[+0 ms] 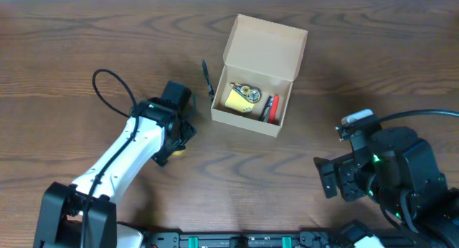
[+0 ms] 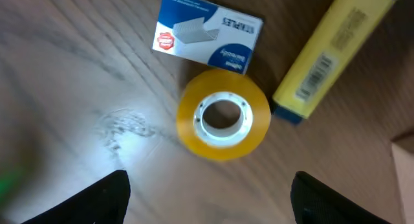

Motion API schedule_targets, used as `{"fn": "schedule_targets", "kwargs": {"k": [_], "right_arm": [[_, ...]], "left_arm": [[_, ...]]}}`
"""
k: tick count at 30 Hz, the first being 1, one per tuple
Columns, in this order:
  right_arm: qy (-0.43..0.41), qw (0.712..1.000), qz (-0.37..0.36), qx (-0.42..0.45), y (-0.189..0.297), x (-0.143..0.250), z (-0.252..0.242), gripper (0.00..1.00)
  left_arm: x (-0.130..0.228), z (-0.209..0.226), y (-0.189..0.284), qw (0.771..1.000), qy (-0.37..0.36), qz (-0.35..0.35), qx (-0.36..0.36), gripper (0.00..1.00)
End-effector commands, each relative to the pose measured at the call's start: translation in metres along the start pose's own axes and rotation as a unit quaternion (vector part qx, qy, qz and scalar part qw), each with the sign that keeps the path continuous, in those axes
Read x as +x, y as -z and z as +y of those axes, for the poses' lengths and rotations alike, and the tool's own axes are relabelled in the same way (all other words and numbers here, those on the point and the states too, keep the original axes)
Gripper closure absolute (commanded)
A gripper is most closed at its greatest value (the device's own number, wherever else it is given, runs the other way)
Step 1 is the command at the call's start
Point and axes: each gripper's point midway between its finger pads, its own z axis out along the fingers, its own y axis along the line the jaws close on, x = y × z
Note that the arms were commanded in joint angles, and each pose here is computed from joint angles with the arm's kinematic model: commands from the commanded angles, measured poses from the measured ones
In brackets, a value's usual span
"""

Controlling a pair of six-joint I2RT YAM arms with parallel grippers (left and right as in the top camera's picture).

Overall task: Pack container
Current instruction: 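Move the left gripper down over the clear tape roll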

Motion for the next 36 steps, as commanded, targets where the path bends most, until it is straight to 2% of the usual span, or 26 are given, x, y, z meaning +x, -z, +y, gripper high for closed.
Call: {"fn": "schedule_targets", "kwargs": {"k": [1,7,13,18,25,29,36], "right_arm": [[0.0,1.0,0.0,0.005,0.0,0.0,-0.002,0.01],[0.0,1.0,0.0,0.005,0.0,0.0,-0.002,0.01],[0.0,1.0,0.0,0.005,0.0,0.0,-0.002,0.01],[0.0,1.0,0.0,0.005,0.0,0.0,-0.002,0.01],[0.0,1.0,0.0,0.005,0.0,0.0,-0.002,0.01],[0.0,1.0,0.0,0.005,0.0,0.0,-0.002,0.01],[0.0,1.0,0.0,0.005,0.0,0.0,-0.002,0.01]], "left_arm": [[-0.003,0.01,-0.003,0.996,0.087,-0.017,-0.01,0.21],[-0.014,0.02,-0.006,0.981,0.186,-0.058,-0.023,0.2],[-0.024,0.004,-0.006,0.971,0.223,-0.084,0.014,0.17],[-0.016,-0.005,-0.013,0.959,0.271,-0.077,0.031,0.16],[0.001,-0.005,-0.015,0.955,0.291,-0.05,0.021,0.17],[0.008,0.007,-0.018,0.936,0.348,-0.051,0.0,0.12],[0.008,0.009,-0.026,0.926,0.374,-0.053,0.008,0.09]]}}
